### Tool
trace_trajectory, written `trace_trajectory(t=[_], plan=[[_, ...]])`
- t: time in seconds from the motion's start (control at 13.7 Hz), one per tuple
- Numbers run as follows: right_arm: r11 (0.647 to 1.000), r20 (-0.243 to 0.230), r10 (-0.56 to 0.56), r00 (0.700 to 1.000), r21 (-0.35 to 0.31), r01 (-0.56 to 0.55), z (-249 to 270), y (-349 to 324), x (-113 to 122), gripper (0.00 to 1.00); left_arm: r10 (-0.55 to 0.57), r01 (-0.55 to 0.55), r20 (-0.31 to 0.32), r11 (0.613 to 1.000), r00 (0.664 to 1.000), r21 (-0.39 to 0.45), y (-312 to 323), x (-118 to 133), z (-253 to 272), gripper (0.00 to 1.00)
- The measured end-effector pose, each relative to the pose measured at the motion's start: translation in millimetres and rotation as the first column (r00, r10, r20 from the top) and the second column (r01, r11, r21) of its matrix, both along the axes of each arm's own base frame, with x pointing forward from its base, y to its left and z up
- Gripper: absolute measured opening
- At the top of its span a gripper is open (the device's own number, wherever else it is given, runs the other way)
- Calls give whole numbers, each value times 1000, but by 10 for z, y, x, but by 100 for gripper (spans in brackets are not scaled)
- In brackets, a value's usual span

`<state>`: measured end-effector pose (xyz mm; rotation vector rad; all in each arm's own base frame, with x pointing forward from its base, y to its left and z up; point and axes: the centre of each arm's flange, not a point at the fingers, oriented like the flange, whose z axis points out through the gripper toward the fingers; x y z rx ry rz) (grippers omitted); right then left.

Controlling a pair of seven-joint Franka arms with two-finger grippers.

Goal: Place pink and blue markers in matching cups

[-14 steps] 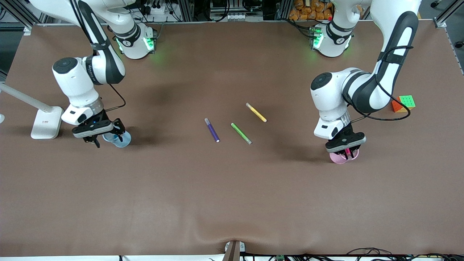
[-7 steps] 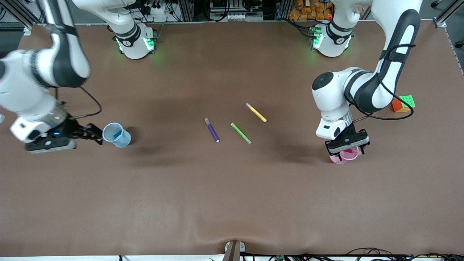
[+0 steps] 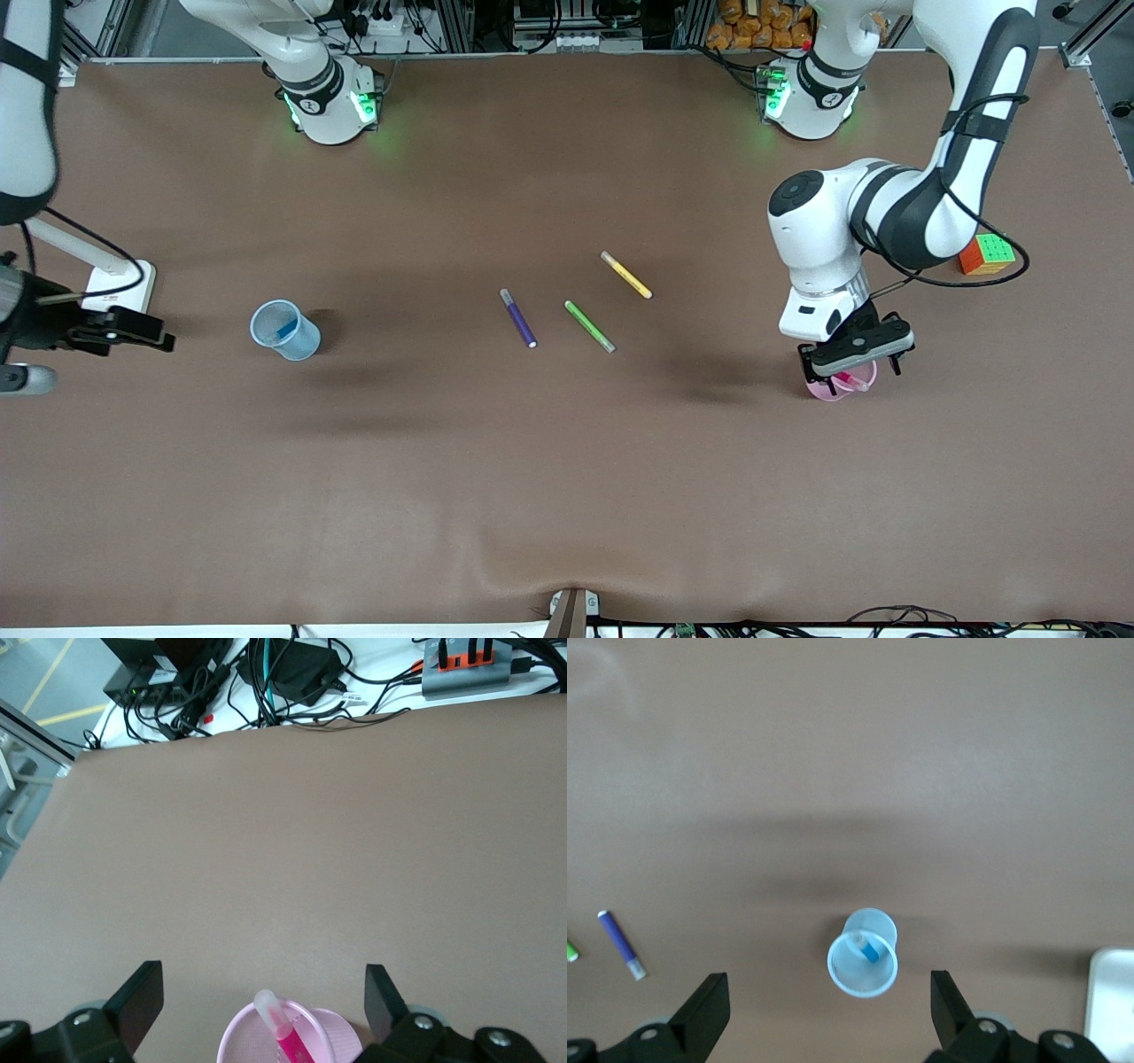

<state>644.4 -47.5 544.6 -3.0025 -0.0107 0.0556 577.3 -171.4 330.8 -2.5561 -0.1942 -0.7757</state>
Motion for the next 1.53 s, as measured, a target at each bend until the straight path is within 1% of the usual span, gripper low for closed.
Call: trace_trajectory(t=[0.22,0.29,0.36,0.44,0.51,0.58,0.66,0.8,1.02,1.24,1.39,1.53], plan=[[1000,-82,-6,997,-2,6,315,-129,-178,100,23,-25,-37,998,999,-54,-12,117,206,100],[1000,-111,-6,994,-27,3,384,-133,-241,100,39,-41,-49,998,998,-57,4,153,274,100],[998,-128,4,992,-65,-13,452,-104,-291,100,51,-55,-65,997,997,-61,16,188,346,100],[994,-130,23,991,-106,-37,536,-17,-329,100,56,-62,-84,996,995,-70,22,223,423,100],[988,-120,47,992,-142,-64,644,117,-380,100,59,-68,-106,995,993,-79,31,261,513,100],[984,-105,65,992,-159,-82,739,222,-447,100,59,-70,-133,994,989,-82,47,297,608,100],[982,-88,75,993,-166,-89,812,265,-532,100,55,-69,-164,994,985,-83,67,330,705,100],[983,-69,74,995,-162,-84,828,220,-729,100,49,-73,-217,992,975,-104,93,385,902,100],[985,-68,68,995,-152,-78,699,115,-944,100,28,-67,-283,989,959,-130,112,411,1080,100],[985,-57,74,996,-151,-81,677,91,-966,100,30,-102,-361,978,932,-181,124,394,1196,100],[984,-40,79,996,-156,-85,748,117,-916,100,30,-119,-409,974,912,-194,143,367,1290,100],[983,-38,85,996,-157,-90,829,155,-882,100,27,-127,-442,972,896,-197,160,308,1395,100]])
